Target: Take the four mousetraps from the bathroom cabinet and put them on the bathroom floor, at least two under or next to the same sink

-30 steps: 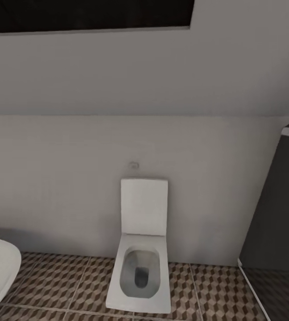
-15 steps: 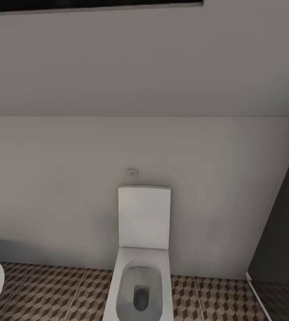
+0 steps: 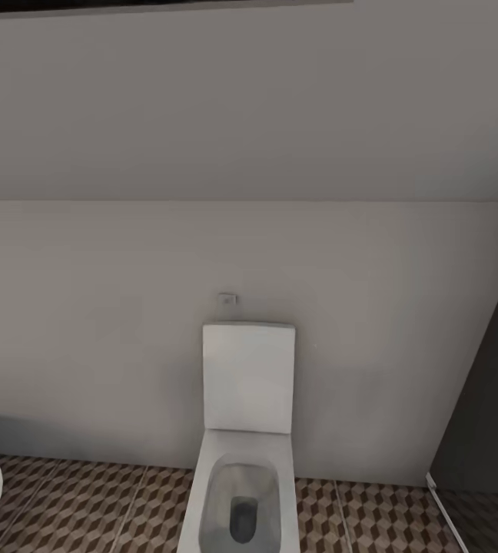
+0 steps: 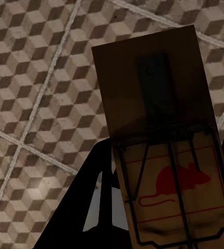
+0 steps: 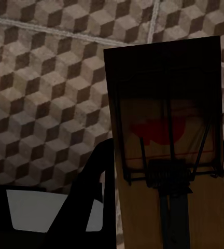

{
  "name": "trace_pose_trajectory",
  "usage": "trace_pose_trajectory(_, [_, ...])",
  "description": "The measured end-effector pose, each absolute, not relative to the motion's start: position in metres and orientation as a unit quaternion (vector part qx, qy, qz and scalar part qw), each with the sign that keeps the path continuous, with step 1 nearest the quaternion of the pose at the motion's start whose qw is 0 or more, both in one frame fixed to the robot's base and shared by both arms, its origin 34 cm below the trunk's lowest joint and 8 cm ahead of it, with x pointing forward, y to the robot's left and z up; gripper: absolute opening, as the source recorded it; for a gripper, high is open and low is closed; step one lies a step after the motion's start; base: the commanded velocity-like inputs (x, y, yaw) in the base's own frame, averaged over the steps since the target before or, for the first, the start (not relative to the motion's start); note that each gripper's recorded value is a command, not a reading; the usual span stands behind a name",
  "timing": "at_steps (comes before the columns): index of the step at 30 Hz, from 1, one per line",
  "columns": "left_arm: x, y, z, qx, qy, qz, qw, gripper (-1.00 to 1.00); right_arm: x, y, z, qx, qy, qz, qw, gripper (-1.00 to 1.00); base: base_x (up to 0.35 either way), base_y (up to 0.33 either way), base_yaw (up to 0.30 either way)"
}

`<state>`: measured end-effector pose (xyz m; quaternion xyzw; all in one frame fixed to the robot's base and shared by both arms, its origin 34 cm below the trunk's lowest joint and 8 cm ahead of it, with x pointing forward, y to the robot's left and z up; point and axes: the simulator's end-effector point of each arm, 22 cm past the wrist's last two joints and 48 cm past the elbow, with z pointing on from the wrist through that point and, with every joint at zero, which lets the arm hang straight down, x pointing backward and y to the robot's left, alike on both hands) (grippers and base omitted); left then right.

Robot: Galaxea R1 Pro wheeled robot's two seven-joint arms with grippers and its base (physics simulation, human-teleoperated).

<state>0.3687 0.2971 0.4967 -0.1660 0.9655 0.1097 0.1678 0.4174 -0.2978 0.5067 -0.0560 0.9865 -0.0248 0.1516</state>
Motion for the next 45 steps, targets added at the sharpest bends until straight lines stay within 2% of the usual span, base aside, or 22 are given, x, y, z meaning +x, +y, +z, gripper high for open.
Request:
trace_pose_trajectory(8, [0.376, 0.307, 0.500, -0.161, 0.965, 0.114, 0.174, -1.00, 0.418, -0.299, 0.507, -0.055, 0.986, -0.025, 0.153, -1.00, 0.000, 0.000, 0.000])
trace_pose_trajectory(21, [0.437, 0.316, 0.525, -0.161, 0.951, 0.108, 0.242, -1.00, 0.418, -0.301, 0.507, -0.052, 0.986, -0.026, 0.153, -1.00, 0.000, 0.000, 0.000])
trace_pose_trajectory(28, [0.461, 0.316, 0.537, -0.134, 0.947, 0.112, 0.270, -1.00, 0.419, -0.301, 0.508, -0.010, 0.987, -0.017, 0.157, -1.00, 0.001, 0.001, 0.000])
trace_pose_trajectory(45, [0.463, 0.314, 0.538, -0.117, 0.948, 0.112, 0.273, -1.00, 0.421, -0.300, 0.508, 0.008, 0.987, -0.014, 0.160, -1.00, 0.165, 0.117, 0.000])
